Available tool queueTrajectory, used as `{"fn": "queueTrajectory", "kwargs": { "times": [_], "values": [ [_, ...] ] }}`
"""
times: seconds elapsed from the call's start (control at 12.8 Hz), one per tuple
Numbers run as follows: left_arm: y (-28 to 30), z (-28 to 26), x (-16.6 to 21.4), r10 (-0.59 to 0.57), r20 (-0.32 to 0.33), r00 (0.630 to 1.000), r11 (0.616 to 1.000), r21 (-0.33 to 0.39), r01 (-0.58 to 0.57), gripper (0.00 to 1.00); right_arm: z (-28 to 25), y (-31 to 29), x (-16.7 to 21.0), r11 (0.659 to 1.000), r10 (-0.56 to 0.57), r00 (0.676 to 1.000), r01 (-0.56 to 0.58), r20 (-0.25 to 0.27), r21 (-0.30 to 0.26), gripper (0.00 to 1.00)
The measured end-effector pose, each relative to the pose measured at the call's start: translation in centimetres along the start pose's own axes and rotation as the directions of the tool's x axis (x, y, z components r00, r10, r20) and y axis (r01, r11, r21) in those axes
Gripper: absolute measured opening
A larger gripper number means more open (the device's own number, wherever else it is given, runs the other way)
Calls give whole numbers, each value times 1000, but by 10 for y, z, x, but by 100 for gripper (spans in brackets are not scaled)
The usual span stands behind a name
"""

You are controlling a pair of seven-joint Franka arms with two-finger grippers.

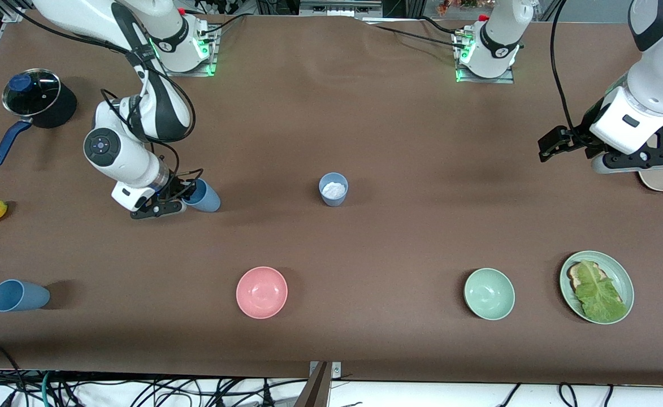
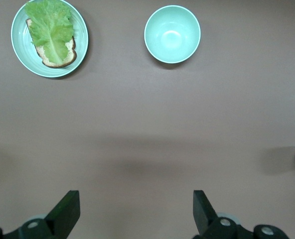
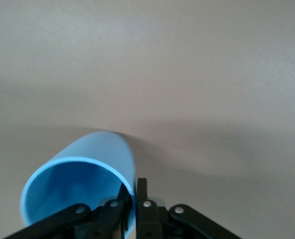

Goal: Stack blue cups with both arms
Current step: 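Grasp the second blue cup with the right gripper while the left gripper withdraws, then lift the held cup and lower it into the placed cup with the right gripper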

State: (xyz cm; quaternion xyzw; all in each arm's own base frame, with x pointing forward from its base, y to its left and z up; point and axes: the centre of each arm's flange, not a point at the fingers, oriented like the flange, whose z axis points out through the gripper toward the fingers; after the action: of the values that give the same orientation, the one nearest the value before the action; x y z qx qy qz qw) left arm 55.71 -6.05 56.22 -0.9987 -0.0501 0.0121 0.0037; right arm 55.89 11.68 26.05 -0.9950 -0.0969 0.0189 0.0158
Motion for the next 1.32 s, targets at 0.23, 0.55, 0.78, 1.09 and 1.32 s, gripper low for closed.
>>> {"fn": "queueTrajectory", "kwargs": {
  "times": [0.23,0.55,0.78,1.09,1.32],
  "values": [
    [0,0,-1,0,5,1000,1000,1,0,100,-10,-3,7,1000,18,1000,-18,-6,2,6],
    [0,1,-1,0,12,1000,1000,3,0,100,-55,-32,30,998,63,998,-63,31,7,5],
    [0,1,-1,0,13,1000,1000,3,0,100,-94,-84,41,993,120,992,-120,48,13,5],
    [0,1,-1,1,12,1000,1000,3,-1,100,-130,-176,37,970,223,974,-227,46,91,5],
    [1,1,-2,3,12,1000,1000,3,-3,100,-142,-254,24,952,287,956,-292,64,94,5]
  ]
}}
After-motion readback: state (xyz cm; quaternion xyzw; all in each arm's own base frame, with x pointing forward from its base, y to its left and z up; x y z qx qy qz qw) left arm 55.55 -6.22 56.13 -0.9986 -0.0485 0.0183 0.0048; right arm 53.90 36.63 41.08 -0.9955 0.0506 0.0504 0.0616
